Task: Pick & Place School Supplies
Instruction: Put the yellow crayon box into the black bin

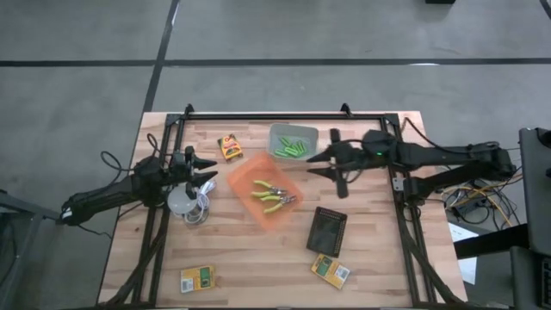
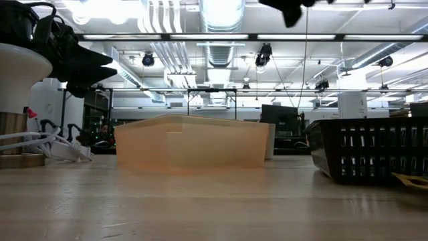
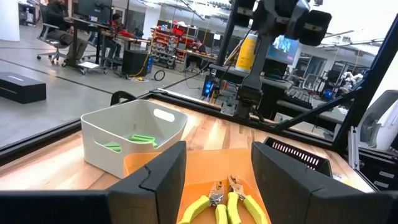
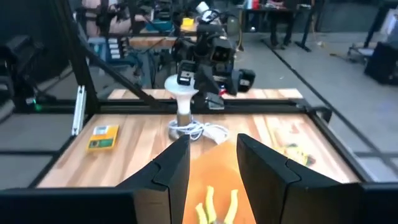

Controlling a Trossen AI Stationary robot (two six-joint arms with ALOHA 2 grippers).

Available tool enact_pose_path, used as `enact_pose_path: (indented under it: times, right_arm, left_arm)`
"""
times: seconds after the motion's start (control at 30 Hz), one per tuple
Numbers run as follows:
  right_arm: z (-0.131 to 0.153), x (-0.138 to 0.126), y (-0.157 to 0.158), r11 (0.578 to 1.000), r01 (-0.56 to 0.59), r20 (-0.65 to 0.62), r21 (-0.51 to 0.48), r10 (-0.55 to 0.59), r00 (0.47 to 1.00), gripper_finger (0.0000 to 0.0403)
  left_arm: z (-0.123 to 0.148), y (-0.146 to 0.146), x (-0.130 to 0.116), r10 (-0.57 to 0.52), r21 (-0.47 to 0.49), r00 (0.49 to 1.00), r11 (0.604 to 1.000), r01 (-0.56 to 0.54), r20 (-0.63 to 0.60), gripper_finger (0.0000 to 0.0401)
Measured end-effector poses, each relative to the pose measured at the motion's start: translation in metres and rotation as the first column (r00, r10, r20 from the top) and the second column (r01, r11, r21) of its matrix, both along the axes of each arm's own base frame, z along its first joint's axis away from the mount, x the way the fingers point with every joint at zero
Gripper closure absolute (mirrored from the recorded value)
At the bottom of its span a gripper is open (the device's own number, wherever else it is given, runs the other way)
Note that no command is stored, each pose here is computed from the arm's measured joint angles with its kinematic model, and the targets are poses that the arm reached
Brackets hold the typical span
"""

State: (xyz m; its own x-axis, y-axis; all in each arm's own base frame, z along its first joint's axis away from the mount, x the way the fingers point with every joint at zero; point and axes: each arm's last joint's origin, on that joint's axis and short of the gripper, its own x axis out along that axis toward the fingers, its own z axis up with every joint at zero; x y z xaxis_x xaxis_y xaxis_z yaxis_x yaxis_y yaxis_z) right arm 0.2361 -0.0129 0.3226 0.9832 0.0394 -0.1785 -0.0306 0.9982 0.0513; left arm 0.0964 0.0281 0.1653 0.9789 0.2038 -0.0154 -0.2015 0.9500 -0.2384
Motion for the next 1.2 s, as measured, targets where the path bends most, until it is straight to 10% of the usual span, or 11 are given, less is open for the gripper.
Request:
enact_pose_path:
  times: [0.63,0.97,1.2]
  right_arm:
    - [-0.062,-0.115,0.004,0.981,0.128,0.126,0.149,-0.147,0.981,0.0273]
    - [-0.078,-0.121,0.011,0.989,-0.027,0.121,0.143,0.009,0.993,0.0273]
    - [-0.078,-0.122,0.024,0.924,-0.358,0.123,0.133,0.343,0.931,0.0273]
  left_arm:
    - [0.0,0.0,0.0,0.0,0.0,1.0,1.0,0.0,0.0,0.0213]
    - [0.0,0.0,0.0,0.0,0.0,1.0,1.0,0.0,0.0,0.0213]
    - [0.0,0.0,0.0,0.0,0.0,1.0,1.0,0.0,0.0,0.0213]
